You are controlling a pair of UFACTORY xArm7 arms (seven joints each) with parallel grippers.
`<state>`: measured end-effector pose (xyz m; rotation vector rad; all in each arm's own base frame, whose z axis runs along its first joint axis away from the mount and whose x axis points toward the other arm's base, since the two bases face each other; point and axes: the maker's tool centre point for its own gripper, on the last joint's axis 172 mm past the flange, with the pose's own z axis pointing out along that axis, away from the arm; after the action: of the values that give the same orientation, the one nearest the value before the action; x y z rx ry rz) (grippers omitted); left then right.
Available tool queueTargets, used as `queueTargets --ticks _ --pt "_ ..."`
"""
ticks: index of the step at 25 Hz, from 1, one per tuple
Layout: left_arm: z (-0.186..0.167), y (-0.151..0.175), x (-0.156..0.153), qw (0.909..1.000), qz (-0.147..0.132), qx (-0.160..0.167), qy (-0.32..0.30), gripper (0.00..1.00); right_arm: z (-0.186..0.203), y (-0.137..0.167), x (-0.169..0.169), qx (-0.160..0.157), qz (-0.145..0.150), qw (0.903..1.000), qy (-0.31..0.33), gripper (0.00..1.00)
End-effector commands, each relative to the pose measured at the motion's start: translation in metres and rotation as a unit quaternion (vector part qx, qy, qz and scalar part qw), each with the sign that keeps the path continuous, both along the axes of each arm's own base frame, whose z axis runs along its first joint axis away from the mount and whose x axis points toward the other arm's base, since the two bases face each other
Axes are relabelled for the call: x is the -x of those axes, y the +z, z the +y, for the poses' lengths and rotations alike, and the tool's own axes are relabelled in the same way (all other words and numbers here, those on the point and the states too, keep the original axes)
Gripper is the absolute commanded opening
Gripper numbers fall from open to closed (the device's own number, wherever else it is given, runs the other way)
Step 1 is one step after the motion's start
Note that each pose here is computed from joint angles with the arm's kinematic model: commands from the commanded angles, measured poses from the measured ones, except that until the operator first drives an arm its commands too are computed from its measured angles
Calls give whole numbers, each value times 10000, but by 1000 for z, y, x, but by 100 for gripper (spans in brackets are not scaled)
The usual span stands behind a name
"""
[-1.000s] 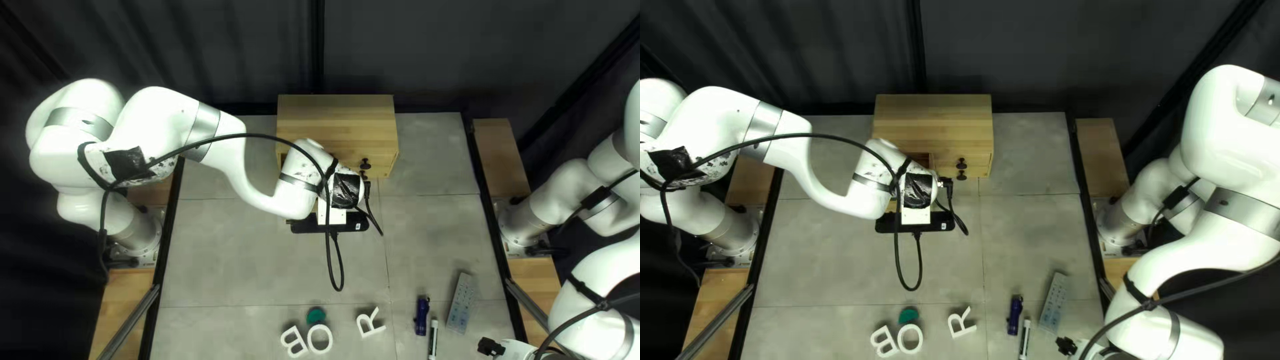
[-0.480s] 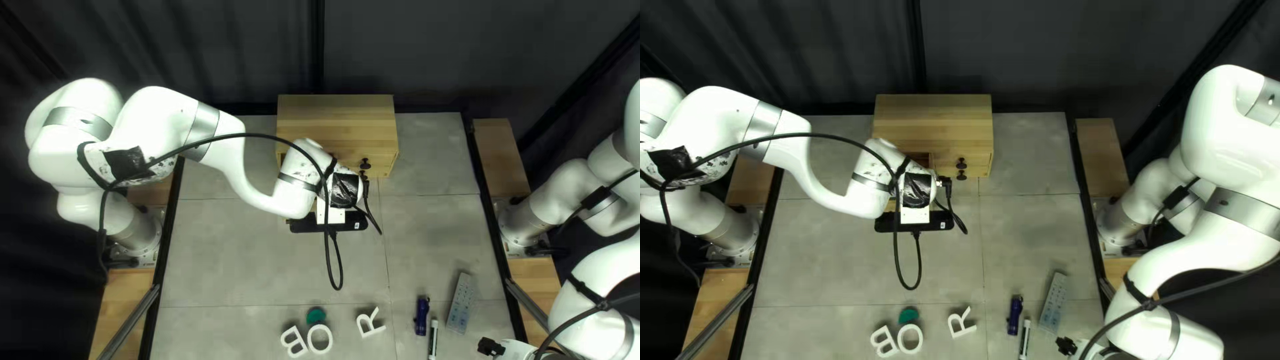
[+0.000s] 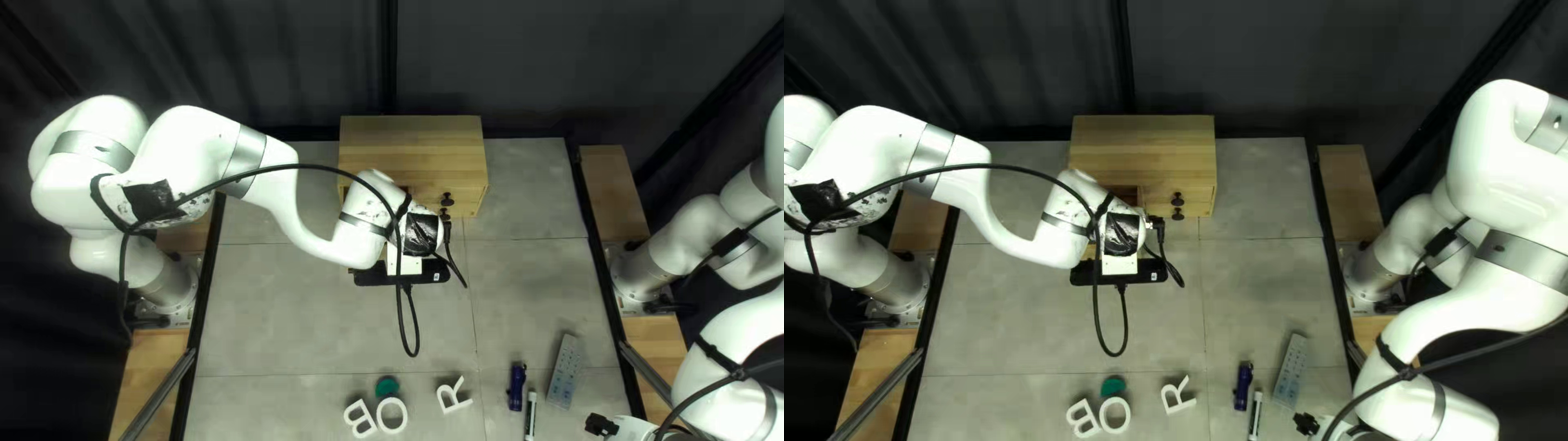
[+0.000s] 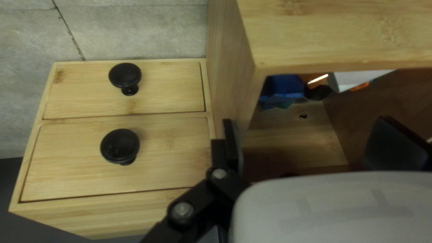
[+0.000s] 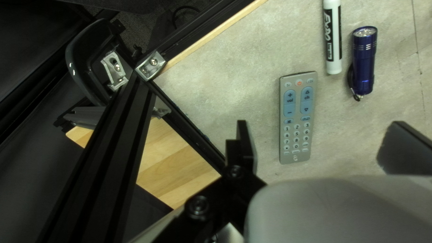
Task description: Open drawers and place objects into drawer and close
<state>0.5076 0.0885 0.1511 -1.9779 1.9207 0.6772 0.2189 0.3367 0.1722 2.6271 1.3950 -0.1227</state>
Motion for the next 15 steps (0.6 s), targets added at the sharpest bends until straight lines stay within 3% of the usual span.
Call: queueTargets --ticks 1,15 --pt "-5 7 -5 10000 -21 -29 -18 100 0 0 0 0 0 10000 0 100" --pt "-39 60 2 9996 -247 -68 -94 100 0 0 0 0 0 10000 0 100"
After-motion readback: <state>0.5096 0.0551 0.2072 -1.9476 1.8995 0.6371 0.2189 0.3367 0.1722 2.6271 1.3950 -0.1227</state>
